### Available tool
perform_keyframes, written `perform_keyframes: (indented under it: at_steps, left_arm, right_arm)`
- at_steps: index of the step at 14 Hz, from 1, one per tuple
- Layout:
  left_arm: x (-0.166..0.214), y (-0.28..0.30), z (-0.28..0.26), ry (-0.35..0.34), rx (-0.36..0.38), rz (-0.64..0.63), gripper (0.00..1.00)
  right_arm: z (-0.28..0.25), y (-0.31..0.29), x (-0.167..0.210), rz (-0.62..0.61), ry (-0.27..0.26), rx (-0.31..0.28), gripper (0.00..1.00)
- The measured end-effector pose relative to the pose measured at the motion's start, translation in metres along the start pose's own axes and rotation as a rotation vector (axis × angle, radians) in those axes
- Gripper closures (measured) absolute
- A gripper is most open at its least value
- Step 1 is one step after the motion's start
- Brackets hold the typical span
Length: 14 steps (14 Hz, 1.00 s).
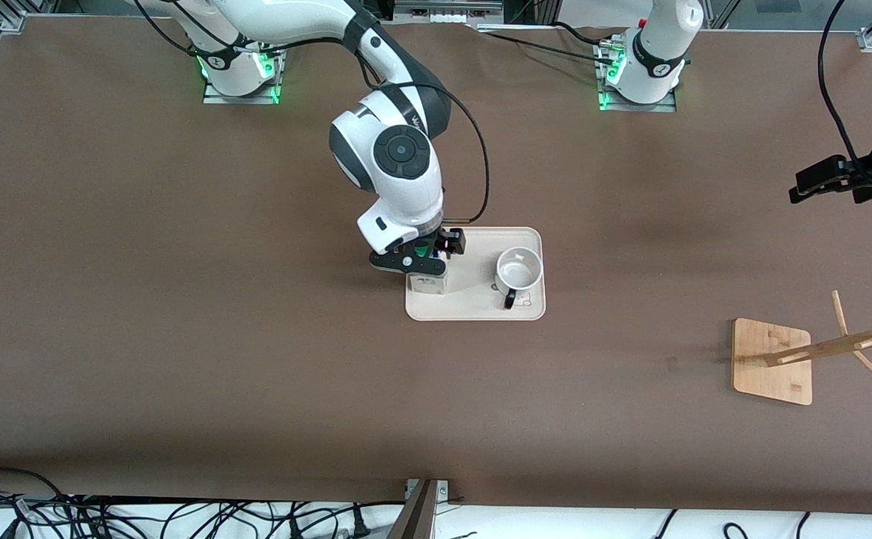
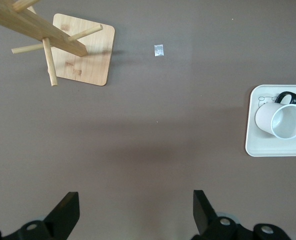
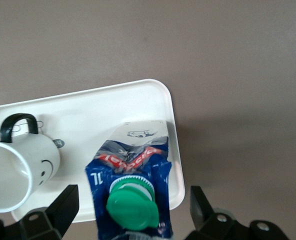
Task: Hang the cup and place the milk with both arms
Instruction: 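Lift the carton with the right gripper while the left gripper reaches the mug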
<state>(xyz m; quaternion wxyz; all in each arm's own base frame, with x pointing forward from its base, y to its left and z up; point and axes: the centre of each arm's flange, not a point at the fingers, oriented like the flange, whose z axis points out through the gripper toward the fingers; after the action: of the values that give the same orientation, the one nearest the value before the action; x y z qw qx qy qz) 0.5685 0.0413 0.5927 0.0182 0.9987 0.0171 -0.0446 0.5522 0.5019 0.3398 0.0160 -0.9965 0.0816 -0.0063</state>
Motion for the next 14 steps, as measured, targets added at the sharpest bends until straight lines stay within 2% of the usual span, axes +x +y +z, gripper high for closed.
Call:
perform_keyframes:
  at_steps: [1, 4, 6, 7, 10, 14]
  left_arm:
    - [0.000, -0.002, 0.000, 0.000, 0.000, -0.003, 0.00]
    - [0.001, -0.003, 0.001, -0.003, 0.000, -0.006, 0.00]
    - [0.001, -0.003, 0.003, -0.008, -0.001, -0.005, 0.00]
    - [0.001, -0.002, 0.004, -0.017, -0.001, -0.004, 0.00]
    - [0.002, 0.005, 0.015, -0.056, -0.001, 0.009, 0.00]
    - [0.013, 0.011, 0.040, -0.112, 0.001, 0.018, 0.00]
  right_arm:
    - [0.008, 0.001, 0.000, -0.001, 0.000, -0.008, 0.05]
    - [0.013, 0.007, 0.006, 0.008, 0.008, -0.013, 0.41]
    - [0.006, 0.007, 0.009, 0.012, 0.018, -0.003, 0.62]
    - [0.002, 0.008, 0.010, 0.014, 0.023, 0.002, 0.67]
    - [-0.034, 0.036, 0.034, 0.012, 0.013, -0.015, 0.70]
    - [-0.109, 0.133, 0.085, -0.122, -0.072, -0.060, 0.70]
